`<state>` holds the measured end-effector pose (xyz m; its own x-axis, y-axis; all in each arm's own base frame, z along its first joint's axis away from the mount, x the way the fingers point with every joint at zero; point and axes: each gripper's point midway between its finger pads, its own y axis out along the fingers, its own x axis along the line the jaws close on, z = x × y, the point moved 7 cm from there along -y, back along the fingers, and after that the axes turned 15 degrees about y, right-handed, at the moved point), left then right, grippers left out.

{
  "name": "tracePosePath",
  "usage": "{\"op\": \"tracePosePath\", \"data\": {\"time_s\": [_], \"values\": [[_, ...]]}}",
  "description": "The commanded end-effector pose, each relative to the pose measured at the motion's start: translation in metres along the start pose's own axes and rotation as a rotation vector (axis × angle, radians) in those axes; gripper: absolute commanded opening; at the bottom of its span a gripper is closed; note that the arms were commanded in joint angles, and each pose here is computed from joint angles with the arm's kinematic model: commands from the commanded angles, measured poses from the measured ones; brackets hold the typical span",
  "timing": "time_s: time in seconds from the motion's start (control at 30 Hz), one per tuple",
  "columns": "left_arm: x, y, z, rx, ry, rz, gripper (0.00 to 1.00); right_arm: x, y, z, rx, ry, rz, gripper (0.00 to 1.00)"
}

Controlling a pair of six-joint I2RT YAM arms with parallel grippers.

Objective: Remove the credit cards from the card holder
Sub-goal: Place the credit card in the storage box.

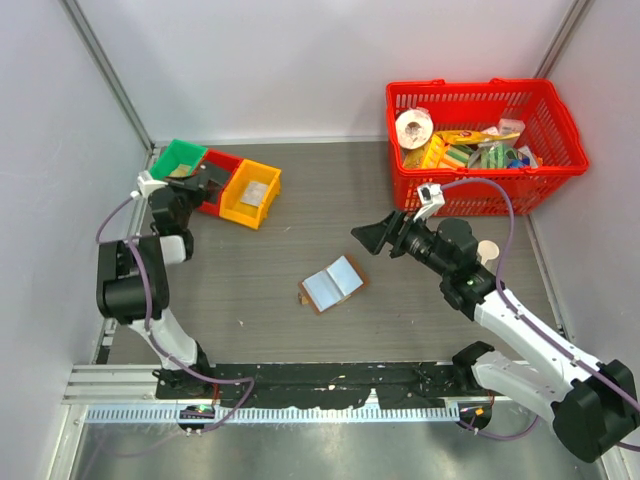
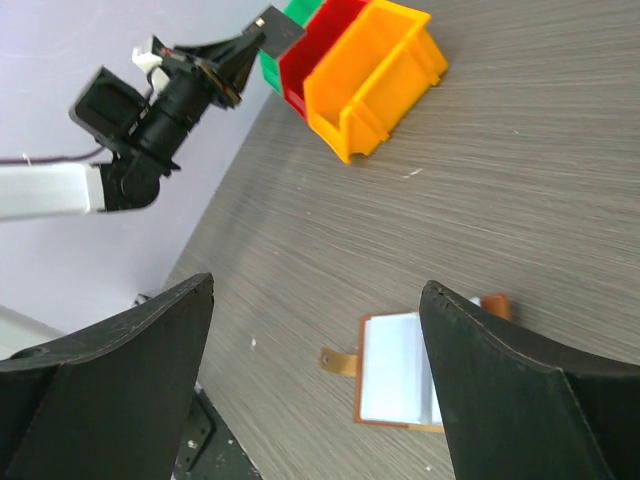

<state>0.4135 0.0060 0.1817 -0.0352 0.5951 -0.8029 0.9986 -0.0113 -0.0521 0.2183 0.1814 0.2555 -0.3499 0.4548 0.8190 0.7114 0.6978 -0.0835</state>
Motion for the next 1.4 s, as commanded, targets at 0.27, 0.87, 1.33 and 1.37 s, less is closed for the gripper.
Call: {"op": "tracePosePath", "data": {"time_s": [0.27,0.87,1.33,1.37], "values": [[0.045,0.079,-0.020,-0.057,-0.007,-0.095,0.00,-0.016,-0.006,-0.007,-0.031,-0.093,0.096,0.88],[0.077,0.086,0.008,0.003,-0.013,-0.271,0.03,-0.016,-0.007,-0.009,-0.027,-0.090,0.086,0.88],[0.073,0.060,-0.003,0.044,0.089,-0.443,0.47,0.001,-0.027,-0.015,-0.072,-0.097,0.054,0.88],[0.070,0.058,-0.004,0.048,0.099,-0.445,0.50,0.002,-0.029,-0.015,-0.071,-0.099,0.056,0.88]]}}
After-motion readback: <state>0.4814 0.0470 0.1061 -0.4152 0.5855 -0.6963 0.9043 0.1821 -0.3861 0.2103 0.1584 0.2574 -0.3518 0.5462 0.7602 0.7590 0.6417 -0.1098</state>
